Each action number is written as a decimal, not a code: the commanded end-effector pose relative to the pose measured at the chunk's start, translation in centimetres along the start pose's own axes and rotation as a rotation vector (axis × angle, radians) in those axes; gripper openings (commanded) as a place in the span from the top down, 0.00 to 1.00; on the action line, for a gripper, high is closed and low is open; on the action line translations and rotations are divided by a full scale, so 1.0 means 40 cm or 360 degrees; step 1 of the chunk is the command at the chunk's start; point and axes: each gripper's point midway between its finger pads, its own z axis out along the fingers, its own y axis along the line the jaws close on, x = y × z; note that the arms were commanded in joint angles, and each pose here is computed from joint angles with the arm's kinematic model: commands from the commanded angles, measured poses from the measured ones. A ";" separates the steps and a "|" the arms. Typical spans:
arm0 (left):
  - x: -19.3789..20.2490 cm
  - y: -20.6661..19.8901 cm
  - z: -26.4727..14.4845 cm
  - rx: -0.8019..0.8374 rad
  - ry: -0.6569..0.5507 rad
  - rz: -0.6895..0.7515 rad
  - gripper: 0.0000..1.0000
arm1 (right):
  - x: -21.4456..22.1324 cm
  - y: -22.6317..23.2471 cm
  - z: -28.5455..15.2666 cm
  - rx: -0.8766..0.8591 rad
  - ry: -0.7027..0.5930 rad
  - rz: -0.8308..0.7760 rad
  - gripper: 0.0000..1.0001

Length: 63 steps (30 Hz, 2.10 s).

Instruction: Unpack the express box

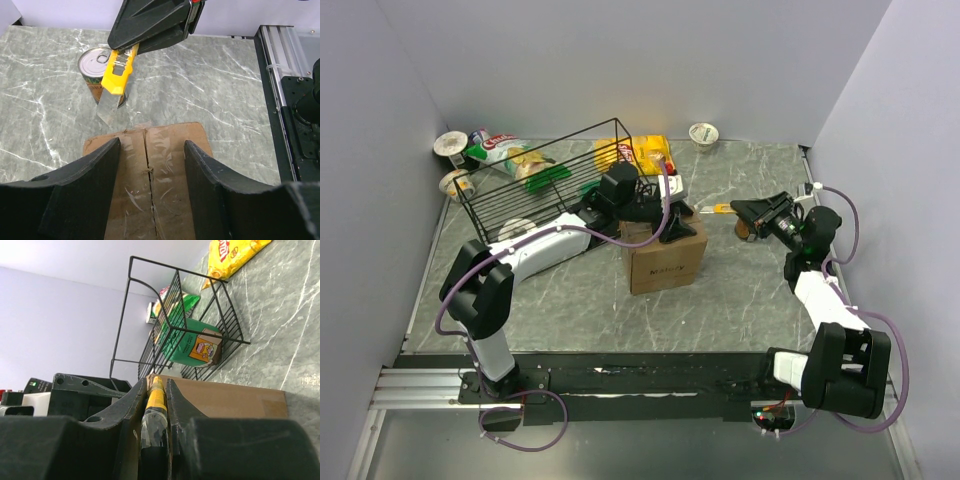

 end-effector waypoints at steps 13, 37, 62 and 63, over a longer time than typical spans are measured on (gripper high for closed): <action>0.114 0.042 0.000 -0.0191 0.0216 -0.0066 0.44 | 0.052 0.054 0.002 -0.0040 0.0116 -0.0007 1.00; 0.286 0.136 -0.015 -0.0522 0.0543 -0.0108 0.55 | 0.093 0.073 -0.094 0.0164 0.0266 -0.0047 1.00; 0.354 0.156 -0.024 -0.0656 0.0652 -0.0239 0.65 | 0.082 0.130 -0.140 0.0208 0.0227 -0.0235 1.00; 0.353 0.155 -0.024 -0.0655 0.0649 -0.0240 0.65 | 0.079 0.133 -0.141 0.0207 0.0222 -0.0248 1.00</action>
